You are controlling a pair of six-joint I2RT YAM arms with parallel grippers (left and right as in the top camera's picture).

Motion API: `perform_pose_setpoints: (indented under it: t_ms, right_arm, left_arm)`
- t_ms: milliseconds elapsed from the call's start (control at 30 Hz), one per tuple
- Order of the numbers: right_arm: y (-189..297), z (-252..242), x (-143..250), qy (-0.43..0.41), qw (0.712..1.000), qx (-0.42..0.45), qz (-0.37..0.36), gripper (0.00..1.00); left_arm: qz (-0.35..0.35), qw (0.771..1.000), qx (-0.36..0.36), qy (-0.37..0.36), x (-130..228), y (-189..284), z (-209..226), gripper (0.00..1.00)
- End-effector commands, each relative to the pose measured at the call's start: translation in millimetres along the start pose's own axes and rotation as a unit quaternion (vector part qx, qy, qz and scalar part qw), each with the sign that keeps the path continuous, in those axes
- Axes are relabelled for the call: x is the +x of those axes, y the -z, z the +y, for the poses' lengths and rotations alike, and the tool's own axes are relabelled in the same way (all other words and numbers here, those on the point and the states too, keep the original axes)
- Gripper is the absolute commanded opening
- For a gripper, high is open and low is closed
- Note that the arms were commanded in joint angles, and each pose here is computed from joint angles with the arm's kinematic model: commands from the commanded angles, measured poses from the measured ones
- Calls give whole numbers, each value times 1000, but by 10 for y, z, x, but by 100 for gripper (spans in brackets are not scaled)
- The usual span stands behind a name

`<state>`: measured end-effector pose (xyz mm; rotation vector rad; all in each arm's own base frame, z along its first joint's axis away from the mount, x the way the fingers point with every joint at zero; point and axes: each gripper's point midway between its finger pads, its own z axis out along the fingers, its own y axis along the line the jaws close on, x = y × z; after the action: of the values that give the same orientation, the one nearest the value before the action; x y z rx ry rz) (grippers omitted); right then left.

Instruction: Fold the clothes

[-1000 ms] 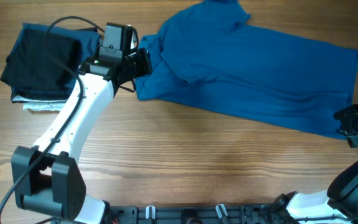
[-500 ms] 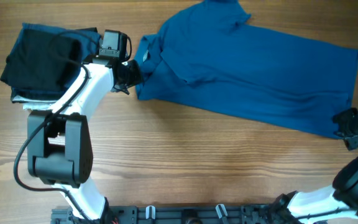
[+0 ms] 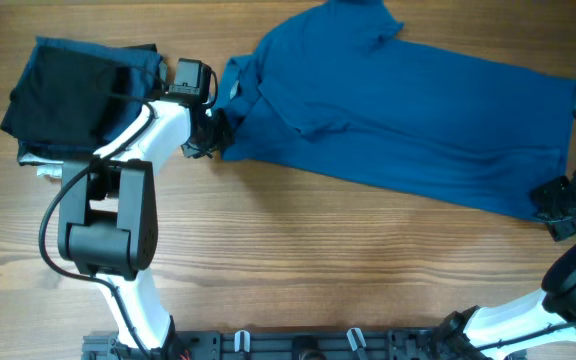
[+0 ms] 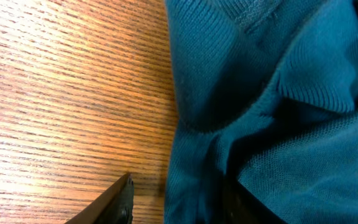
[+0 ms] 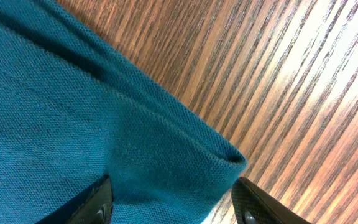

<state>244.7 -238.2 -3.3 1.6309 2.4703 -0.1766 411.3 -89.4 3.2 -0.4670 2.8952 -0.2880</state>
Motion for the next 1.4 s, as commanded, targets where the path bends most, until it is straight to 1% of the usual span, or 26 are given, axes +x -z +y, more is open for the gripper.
perform_pose_setpoints:
  t_ms: [0, 33, 67, 100, 133, 233, 267, 333, 467, 533, 600, 633, 667, 733, 767, 833, 867, 933, 1000, 1067, 1100, 1133, 1167, 1233, 1367]
  right_arm:
    - [-202, -190, 138, 1, 999, 38, 29, 61]
    - [-201, -192, 141, 2, 999, 39, 30, 54]
    - [-201, -193, 140, 3, 999, 39, 30, 46]
    - [-201, -203, 135, 3, 999, 42, 28, 30]
    - [-200, -227, 124, 2, 999, 48, 26, 22]
    - [-198, -269, 107, -4, 998, 50, 26, 20]
    - [-198, -288, 102, -6, 998, 51, 26, 21]
    - [-199, -312, 102, -9, 998, 53, 27, 21]
    - [-189, -420, 72, -23, 997, 61, 30, 24]
    - [-156, -458, -2, -32, 997, 61, 26, 29]
    - [-109, -452, -77, -40, 997, 53, 25, 45]
    - [-69, -419, -122, -41, 998, 45, 26, 59]
    - [-41, -392, -157, -42, 998, 39, 25, 76]
    - [42, -349, -263, -42, 998, 34, 18, 97]
    - [88, -330, -322, -42, 999, 32, 14, 99]
    - [228, -261, -481, -43, 999, 21, 2, 99]
    - [314, -220, -556, -42, 999, 14, -4, 99]
    - [476, -110, -663, -29, 999, -10, -9, 100]
    - [666, 108, -724, -5, 998, -62, -13, 99]
    - [780, 279, -701, 21, 994, -105, -13, 99]
    - [804, 318, -685, 24, 993, -112, -12, 99]
    - [808, 337, -676, 26, 993, -113, -11, 100]
    - [808, 350, -668, 28, 993, -114, -11, 100]
    - [813, 404, -644, 28, 993, -117, -9, 100]
    - [809, 435, -621, 9, 993, -117, -5, 100]
  left_arm:
    - [28, 1000, 0, -9, 139, -163, -41, 38]
    - [31, 999, 0, -10, 157, -182, -47, 16]
    - [33, 999, -2, -11, 172, -199, -49, 4]
    - [40, 999, -5, -12, 211, -214, -42, 4]
    - [55, 998, -13, -12, 292, -208, -16, 4]
    - [104, 994, -40, -7, 537, -164, 102, 4]
    - [121, 991, -50, -6, 622, -142, 140, 4]
    - [141, 988, -61, -4, 724, -112, 182, 4]
    - [168, 983, -79, 5, 894, -65, 198, 4]
    - [182, 980, -85, 0, 995, -45, 168, 4]
    - [193, 977, -92, -8, 1085, -29, 135, 4]
    - [199, 975, -96, -14, 1137, -19, 116, 8]
    - [203, 974, -98, -17, 1167, -10, 110, 16]
    - [208, 973, -102, -18, 1197, 39, 117, 25]
    - [206, 973, -103, -17, 1175, 67, 118, 29]
    - [191, 977, -93, -14, 1057, 182, 58, 42]
    - [179, 980, -85, -16, 971, 277, -7, 44]
    - [144, 987, -58, -45, 751, 574, -211, 44]
    - [85, 993, -39, -74, 473, 936, -424, 47]
    - [14, 994, -27, -106, 183, 1250, -593, 48]
    - [-23, 992, -22, -118, 34, 1358, -667, 48]
    - [-53, 990, -13, -131, -91, 1411, -747, 48]
    - [-79, 986, 0, -147, -200, 1435, -834, 50]
    - [-137, 973, 26, -182, -514, 1368, -1039, 49]
    - [-164, 969, 38, -183, -757, 1086, -1154, 49]
